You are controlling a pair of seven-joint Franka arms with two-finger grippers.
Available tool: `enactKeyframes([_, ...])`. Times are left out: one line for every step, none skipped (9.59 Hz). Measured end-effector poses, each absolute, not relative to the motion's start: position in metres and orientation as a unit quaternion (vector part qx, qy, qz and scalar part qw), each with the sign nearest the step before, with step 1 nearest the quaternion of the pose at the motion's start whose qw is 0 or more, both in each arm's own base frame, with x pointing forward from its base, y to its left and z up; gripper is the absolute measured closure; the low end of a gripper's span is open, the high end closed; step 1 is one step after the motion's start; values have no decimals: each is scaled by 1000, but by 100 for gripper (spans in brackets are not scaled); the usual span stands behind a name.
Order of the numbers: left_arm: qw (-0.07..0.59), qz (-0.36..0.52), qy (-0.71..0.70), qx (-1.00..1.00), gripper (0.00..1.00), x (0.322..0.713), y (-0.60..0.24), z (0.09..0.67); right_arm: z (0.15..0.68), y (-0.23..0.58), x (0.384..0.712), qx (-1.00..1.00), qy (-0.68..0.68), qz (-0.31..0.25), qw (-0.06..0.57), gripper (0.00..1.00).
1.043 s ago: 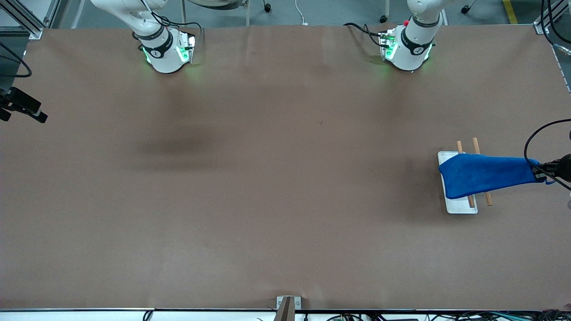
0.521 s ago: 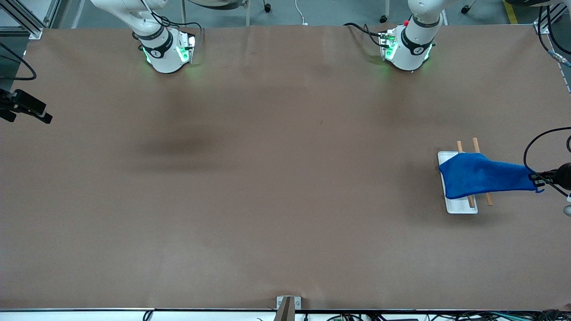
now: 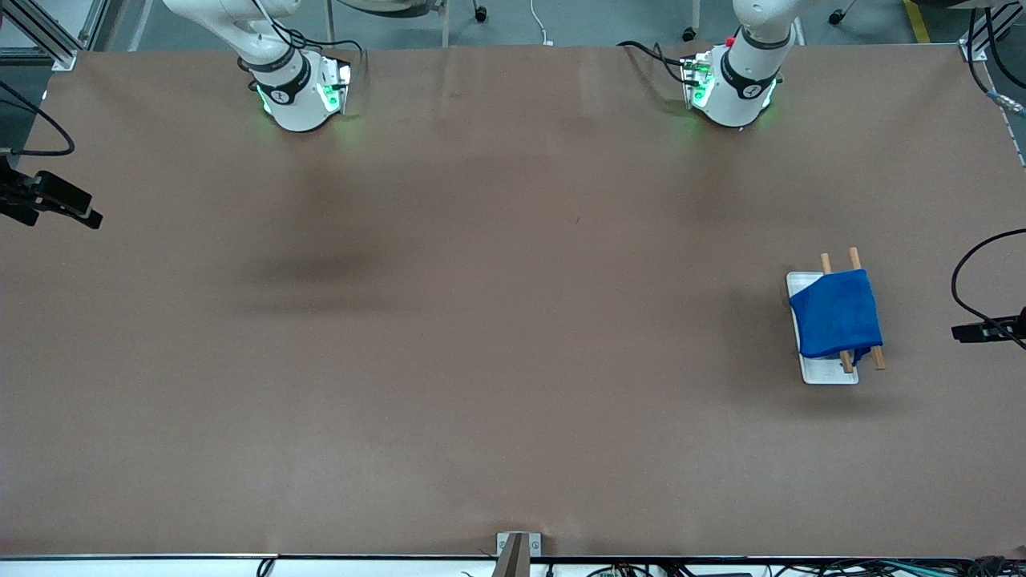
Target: Right arm passes towel to left arm to hang
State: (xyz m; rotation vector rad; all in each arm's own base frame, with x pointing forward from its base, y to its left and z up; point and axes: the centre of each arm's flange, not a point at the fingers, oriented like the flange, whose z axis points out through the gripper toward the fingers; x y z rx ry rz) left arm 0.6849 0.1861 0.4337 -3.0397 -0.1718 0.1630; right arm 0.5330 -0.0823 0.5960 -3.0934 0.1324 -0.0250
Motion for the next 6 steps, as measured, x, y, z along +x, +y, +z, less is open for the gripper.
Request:
enactKeyframes([46,24,-38,-998,1,688,159,470,594,-83,534,-999,43,-6,23,0])
enactKeyframes([47,-2,-20,-999,0,686,132,504,593,-83,535,-999,43,-5,23,0])
enactKeyframes([49,-25,-4,-998,0,682,106,536,592,-83,535,-999,43,-4,23,0])
enactKeyframes([50,-45,11,-998,0,677,85,563,591,-82,535,-999,43,-4,22,0])
enactKeyframes([52,-60,24,-997,0,669,65,587,591,-83,535,-999,43,-4,22,0])
enactKeyframes([53,-62,39,-996,0,660,43,605,592,-84,535,-999,44,-6,22,0])
